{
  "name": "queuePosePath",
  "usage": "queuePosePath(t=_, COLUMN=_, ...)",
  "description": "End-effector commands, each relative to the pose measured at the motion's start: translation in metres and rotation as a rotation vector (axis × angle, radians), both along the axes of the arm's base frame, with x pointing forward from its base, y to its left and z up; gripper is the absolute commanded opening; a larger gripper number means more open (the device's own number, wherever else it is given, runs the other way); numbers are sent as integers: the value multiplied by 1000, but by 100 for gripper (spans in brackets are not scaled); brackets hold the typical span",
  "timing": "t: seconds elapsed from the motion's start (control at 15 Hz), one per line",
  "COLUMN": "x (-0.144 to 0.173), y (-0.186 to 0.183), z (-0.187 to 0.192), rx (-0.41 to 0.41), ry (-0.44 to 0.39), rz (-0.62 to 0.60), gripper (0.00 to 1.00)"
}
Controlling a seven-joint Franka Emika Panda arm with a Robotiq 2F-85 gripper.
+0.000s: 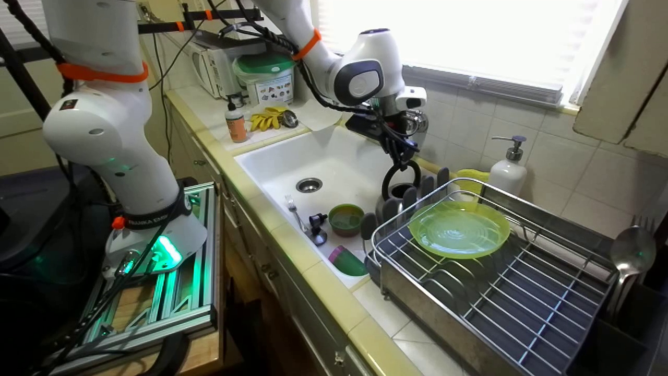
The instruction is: Push the faucet nozzle to the left and move the kettle to the left of the sink as well
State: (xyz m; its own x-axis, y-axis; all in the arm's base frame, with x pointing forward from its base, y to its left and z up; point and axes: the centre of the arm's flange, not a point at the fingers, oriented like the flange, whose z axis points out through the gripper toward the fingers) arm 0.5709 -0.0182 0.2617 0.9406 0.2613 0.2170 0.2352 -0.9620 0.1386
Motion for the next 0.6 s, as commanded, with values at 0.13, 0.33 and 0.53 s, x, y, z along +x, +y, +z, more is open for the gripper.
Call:
queuePosePath(t=0.13, x=-20, y=6, z=45, rx=-31, ry=42, rz=39, gripper=5)
queuePosePath(t=0.33, x=-27, y=10, z=63, rx=-46, ry=52, rz=58, gripper=5)
queuePosePath(t=0.53, x=-35, y=15, z=80, rx=-48, ry=59, rz=83, gripper=5)
